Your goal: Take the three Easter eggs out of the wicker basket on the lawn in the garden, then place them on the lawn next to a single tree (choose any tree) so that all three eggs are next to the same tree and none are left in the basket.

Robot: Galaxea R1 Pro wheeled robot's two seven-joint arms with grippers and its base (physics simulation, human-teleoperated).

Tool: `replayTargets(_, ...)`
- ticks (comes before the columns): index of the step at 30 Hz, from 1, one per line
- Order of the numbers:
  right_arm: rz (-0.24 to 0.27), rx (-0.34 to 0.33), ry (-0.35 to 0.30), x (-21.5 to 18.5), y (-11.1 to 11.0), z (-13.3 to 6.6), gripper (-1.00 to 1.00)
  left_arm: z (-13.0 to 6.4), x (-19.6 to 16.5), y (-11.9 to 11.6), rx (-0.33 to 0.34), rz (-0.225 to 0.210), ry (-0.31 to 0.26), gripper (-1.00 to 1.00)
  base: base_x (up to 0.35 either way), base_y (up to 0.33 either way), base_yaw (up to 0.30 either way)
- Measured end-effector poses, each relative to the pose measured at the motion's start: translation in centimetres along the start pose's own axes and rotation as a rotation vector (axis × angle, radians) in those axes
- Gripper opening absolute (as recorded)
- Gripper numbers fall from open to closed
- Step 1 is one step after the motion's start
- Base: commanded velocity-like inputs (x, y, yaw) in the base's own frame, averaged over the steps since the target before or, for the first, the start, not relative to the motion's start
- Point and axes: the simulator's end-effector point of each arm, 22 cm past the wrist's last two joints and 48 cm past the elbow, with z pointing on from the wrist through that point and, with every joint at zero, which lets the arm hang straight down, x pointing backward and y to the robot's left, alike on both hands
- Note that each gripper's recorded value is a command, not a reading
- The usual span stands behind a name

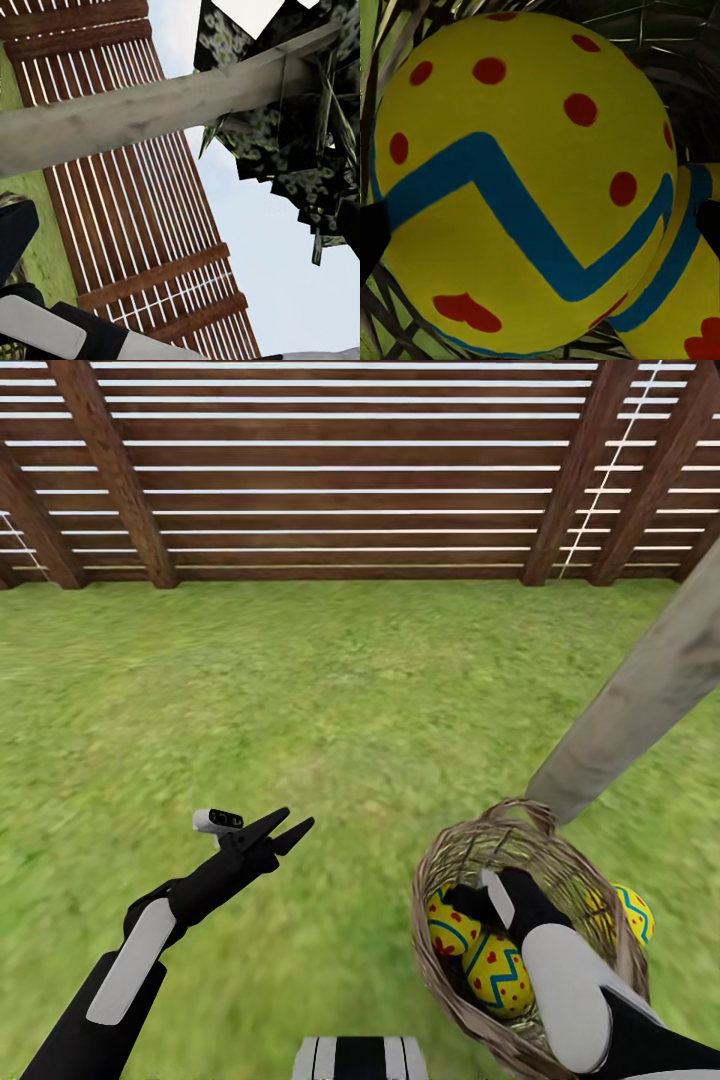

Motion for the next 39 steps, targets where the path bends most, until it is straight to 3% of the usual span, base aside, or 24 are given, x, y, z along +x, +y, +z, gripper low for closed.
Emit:
replayTargets(27, 0.026, -0.016, 0.023, 0.6, 0.3, 1.3, 1.00, -0.5, 0.1, 1.7, -0.017, -0.026, -0.006, 1.00, 0.000, 0.000, 0.000)
replayTargets(28, 0.025, -0.016, 0.023, 0.6, 0.3, 1.3, -1.00, -0.5, 0.1, 1.6, -0.017, -0.026, -0.006, 1.00, 0.000, 0.000, 0.000)
replayTargets(39, 0.026, -0.018, 0.022, 0.6, 0.3, 1.3, -1.00, -0.5, 0.1, 1.7, -0.018, -0.025, -0.005, 1.00, 0.000, 0.000, 0.000)
